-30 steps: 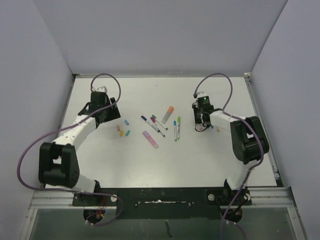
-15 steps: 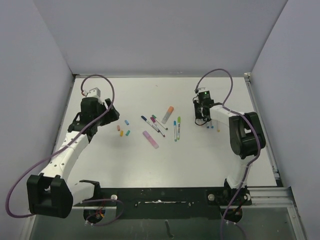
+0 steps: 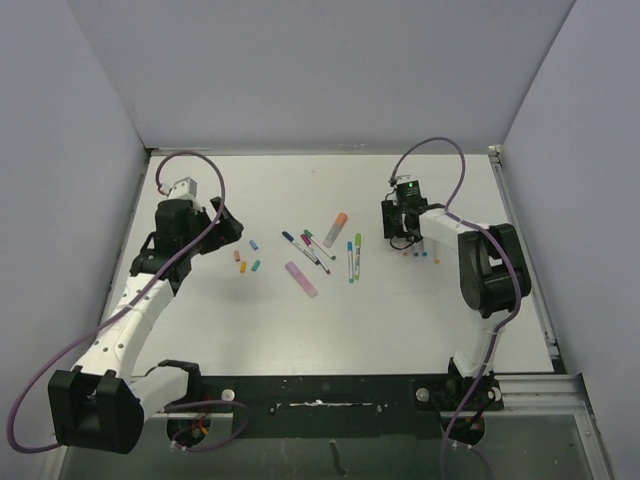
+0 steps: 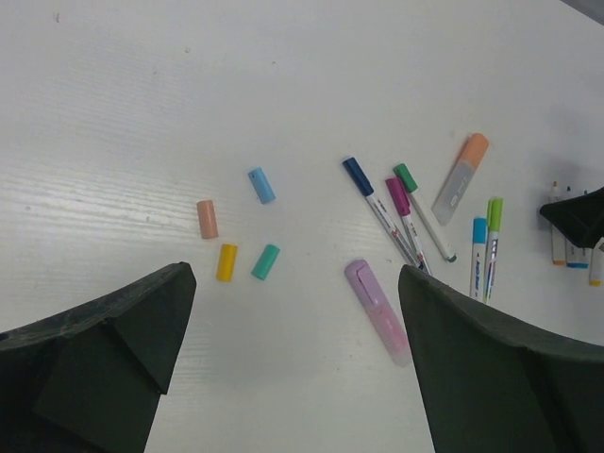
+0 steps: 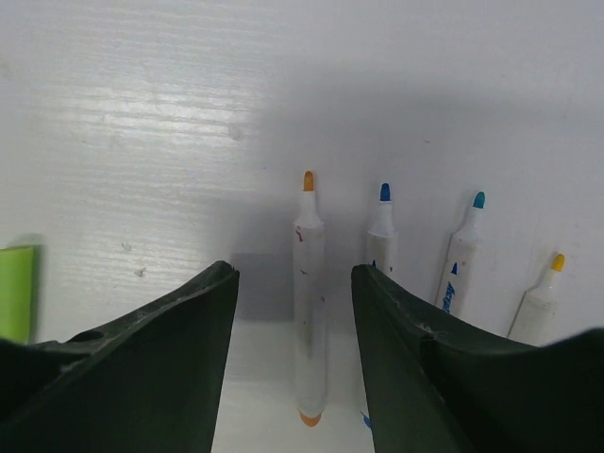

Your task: Open the pen caps

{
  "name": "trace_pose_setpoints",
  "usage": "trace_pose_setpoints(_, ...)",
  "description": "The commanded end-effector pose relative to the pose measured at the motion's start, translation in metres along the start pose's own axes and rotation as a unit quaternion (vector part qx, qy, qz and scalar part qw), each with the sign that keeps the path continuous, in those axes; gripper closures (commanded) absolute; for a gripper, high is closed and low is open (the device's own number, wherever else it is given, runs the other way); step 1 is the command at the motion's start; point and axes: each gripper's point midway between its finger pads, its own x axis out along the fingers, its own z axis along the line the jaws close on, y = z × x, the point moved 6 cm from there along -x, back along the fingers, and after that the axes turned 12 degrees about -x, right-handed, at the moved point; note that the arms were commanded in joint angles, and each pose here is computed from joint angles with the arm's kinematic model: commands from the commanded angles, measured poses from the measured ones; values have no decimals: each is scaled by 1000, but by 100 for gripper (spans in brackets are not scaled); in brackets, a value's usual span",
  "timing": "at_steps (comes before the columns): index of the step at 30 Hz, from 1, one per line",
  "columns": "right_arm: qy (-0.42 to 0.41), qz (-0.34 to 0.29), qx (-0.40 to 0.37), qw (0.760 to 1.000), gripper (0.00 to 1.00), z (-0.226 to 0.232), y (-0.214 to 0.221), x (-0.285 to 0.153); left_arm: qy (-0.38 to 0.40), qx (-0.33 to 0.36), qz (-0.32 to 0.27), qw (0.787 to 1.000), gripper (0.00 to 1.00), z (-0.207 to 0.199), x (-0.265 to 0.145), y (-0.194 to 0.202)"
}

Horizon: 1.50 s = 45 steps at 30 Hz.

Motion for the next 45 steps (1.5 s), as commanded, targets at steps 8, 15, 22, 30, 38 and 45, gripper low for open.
trace_pose_setpoints(8,-20,-140,-33,989,33,29,-80,-73,125,-29,-35,991,2,-30,-22,-3)
trace_pose_setpoints(15,-60,-95,-24,993,28,78,-84,-69,138,-41,-28,989,2,-30,-21,4)
trace_pose_setpoints(22,-117,-75,17,990,27,107,-83,-58,142,-42,-29,989,2,-29,-20,6)
trace_pose_setpoints(30,-104,-48,22,993,26,113,-72,-51,143,-43,-27,988,2,-27,-18,9)
trace_pose_setpoints(38,-86,-26,21,996,32,106,-42,-53,142,-46,-25,988,2,-25,-16,12)
trace_pose_setpoints(45,-65,-19,19,997,36,98,-25,-59,145,-51,-23,988,2,-26,-17,14)
